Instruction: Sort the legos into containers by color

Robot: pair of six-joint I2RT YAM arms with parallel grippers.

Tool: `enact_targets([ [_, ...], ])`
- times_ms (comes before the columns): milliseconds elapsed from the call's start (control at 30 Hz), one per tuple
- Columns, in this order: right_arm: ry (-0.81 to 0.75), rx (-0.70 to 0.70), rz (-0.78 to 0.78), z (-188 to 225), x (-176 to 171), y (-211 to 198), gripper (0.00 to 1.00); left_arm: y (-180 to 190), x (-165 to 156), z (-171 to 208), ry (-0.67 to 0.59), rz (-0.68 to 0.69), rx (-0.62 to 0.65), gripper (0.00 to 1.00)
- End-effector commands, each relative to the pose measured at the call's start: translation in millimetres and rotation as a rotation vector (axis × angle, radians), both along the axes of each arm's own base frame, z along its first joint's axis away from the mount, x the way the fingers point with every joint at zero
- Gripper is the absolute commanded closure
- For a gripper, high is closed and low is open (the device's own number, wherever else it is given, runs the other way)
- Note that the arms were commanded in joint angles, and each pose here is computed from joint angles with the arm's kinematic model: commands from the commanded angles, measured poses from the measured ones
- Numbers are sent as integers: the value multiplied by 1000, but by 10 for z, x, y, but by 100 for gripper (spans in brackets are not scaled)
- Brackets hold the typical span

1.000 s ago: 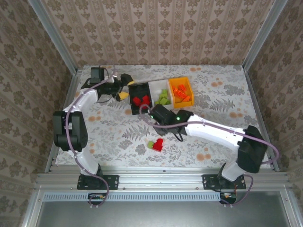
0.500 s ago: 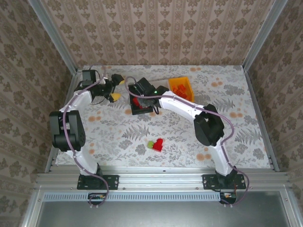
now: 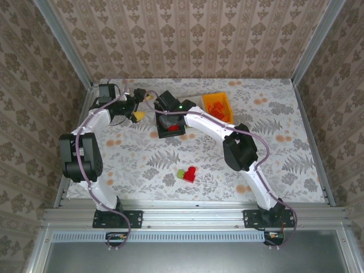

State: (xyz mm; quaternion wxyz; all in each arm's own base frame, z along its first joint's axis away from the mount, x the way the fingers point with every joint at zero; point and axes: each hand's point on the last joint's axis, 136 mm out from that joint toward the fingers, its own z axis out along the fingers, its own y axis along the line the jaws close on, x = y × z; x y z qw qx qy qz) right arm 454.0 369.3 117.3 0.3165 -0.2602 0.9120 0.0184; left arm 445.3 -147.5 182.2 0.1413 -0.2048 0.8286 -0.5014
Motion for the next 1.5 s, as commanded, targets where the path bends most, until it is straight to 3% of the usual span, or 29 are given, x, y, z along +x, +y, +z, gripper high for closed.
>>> enact_targets([
  [0, -101, 2, 8, 582, -326, -92, 40, -147, -69, 37, -13, -34, 2, 0],
  [100, -70, 31, -129, 567, -649, -474, 39, -346, -163, 57, -20, -81, 17, 0],
  [233, 54, 127, -360, 193, -1248, -960, 36, -685, -340, 73, -25, -163, 29, 0],
  [333, 122, 163, -415, -30, -1668, -1020, 31, -909, -468, 94, -31, -218, 28, 0],
  [467, 223, 189, -442, -299, -1955, -964, 30, -1122, -609, 86, -35, -277, 40, 0],
  [800, 344, 182, -482, -769, -2084, -813, 39, -1248, -696, -12, -19, -322, 68, 0],
  [1167, 417, 197, -549, -996, -2236, -837, 50, -1252, -703, 56, -34, -325, 62, 0],
  [1467, 394, 185, -555, -1045, -2171, -810, 59, -1248, -705, 69, -36, -325, 60, 0],
])
